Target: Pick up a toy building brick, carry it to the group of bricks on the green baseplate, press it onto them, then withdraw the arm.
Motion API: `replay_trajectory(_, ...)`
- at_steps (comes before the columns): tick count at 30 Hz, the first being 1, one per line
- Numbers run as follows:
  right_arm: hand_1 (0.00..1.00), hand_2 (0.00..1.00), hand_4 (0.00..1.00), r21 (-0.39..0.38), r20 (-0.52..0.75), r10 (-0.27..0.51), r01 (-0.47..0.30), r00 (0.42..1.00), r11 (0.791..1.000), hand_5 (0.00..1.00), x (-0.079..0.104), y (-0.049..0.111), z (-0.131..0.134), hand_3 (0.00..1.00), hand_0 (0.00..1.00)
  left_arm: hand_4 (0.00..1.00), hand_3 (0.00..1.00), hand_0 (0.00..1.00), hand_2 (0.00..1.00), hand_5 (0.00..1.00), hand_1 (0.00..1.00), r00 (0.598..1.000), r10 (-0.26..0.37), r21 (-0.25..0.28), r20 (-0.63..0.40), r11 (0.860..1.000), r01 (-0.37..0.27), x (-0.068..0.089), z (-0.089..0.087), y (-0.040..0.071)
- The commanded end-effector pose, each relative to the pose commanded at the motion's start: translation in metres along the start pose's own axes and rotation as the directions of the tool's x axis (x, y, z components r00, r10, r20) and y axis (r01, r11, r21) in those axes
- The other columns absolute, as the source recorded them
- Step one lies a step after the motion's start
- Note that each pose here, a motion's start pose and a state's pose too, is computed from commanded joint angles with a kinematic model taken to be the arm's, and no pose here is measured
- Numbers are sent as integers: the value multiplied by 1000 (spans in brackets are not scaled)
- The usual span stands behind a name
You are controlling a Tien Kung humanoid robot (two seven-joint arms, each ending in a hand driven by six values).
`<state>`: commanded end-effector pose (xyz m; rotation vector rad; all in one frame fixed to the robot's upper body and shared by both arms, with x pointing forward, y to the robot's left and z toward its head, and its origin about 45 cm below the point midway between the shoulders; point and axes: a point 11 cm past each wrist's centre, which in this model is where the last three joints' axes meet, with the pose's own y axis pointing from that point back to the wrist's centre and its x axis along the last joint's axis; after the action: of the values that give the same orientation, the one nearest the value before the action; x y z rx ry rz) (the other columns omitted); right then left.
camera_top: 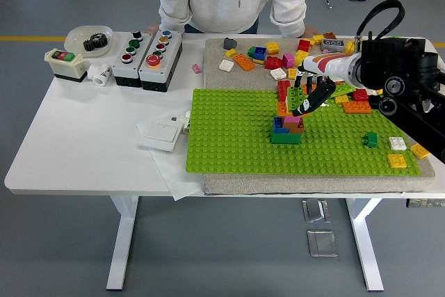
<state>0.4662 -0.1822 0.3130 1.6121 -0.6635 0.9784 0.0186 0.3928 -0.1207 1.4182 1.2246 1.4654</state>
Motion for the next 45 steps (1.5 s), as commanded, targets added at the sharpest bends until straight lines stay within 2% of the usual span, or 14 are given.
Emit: replay_trajectory(45,497,561,879,2,-45,-11,11,999,1000,356,2,-2,0,528,386,690,614,864,806,622,802,1000,3,-14,-7,1000,-3,1,8,1)
